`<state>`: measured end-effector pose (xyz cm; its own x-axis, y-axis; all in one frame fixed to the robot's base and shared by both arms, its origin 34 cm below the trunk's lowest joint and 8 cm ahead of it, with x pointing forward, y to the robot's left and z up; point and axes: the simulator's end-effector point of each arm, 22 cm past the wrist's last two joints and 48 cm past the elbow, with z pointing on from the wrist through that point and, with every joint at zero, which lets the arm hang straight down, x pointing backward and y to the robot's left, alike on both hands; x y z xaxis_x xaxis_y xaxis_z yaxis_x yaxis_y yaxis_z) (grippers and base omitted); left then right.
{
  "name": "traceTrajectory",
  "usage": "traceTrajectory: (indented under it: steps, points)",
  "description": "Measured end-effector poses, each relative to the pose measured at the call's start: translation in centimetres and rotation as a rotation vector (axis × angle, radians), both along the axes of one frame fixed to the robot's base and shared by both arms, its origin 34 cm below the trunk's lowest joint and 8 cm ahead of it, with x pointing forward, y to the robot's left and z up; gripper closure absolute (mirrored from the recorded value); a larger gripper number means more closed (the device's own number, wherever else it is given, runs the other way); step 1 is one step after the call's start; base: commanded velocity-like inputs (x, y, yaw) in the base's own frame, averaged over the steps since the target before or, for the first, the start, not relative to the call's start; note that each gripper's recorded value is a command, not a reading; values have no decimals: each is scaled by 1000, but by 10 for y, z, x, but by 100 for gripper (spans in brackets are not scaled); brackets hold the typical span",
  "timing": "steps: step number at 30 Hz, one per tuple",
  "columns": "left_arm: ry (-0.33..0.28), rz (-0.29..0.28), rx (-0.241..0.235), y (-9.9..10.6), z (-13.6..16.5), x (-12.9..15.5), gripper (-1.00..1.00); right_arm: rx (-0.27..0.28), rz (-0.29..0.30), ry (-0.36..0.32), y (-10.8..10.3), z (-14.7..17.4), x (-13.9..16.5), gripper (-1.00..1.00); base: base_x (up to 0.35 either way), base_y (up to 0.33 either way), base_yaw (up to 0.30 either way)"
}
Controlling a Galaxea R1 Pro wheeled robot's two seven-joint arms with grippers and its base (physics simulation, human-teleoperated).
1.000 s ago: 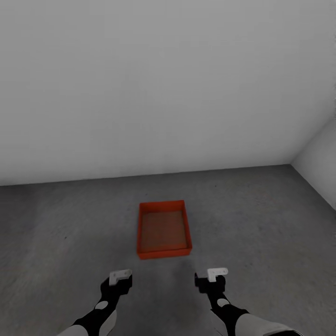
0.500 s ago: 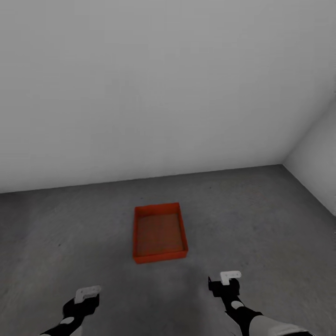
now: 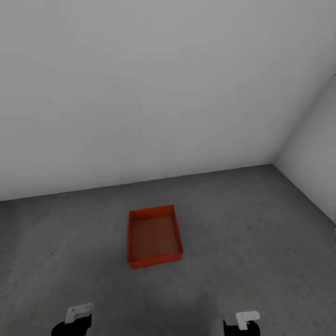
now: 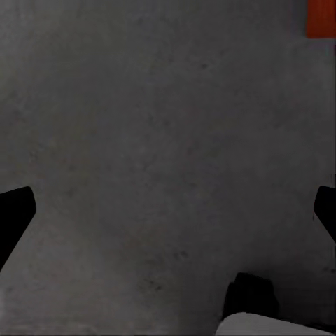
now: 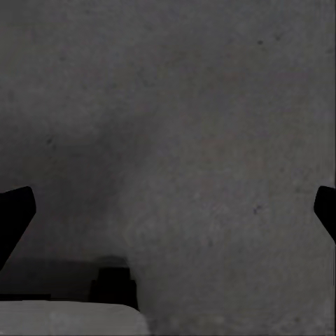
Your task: Move the two storage containers from the living room to the garage. In the garage, place one container on the floor and stack the other container on top of it (either order is fine).
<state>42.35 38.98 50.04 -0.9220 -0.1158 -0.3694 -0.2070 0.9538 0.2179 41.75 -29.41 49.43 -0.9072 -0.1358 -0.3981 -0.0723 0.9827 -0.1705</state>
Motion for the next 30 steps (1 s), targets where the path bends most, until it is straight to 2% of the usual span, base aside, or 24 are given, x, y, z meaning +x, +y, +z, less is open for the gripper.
traceTrajectory:
  steps: [1, 2, 4, 6, 8, 11, 16, 21, 30]
  points:
    - [18, 1, -3, -1, -1, -7, -100, -2, 2, 12, -2, -1, -9, -100, 0, 0, -128]
    - [86, 8, -13, -3, -7, -30, -100, -13, 1, 46, -12, -3, -29, -100, 0, 0, -128]
    - [200, 17, -33, -8, -13, -69, -100, -23, 6, 103, -26, -6, -49, -100, 0, 0, -129]
    - [265, 20, -50, -12, -15, -94, -100, -15, 11, 163, -29, -10, -69, -100, 0, 0, -129]
    - [294, 21, -61, -14, -16, -107, -100, -1, 16, 212, -28, -12, -87, -100, 0, 0, -129]
    - [344, 23, -76, -18, -16, -136, -100, 35, 24, 317, -22, -14, -136, -100, 0, 0, -129]
    - [382, 23, -83, -20, -15, -165, -100, 59, 29, 386, -13, -13, -177, -100, 0, 0, -129]
    - [398, 23, -93, -27, -14, -179, -100, 68, 30, 418, -8, -10, -204, -100, 0, 0, -128]
    - [391, 20, -106, -37, -14, -178, -100, 70, 32, 415, -6, -8, -210, -100, 0, 0, -81]
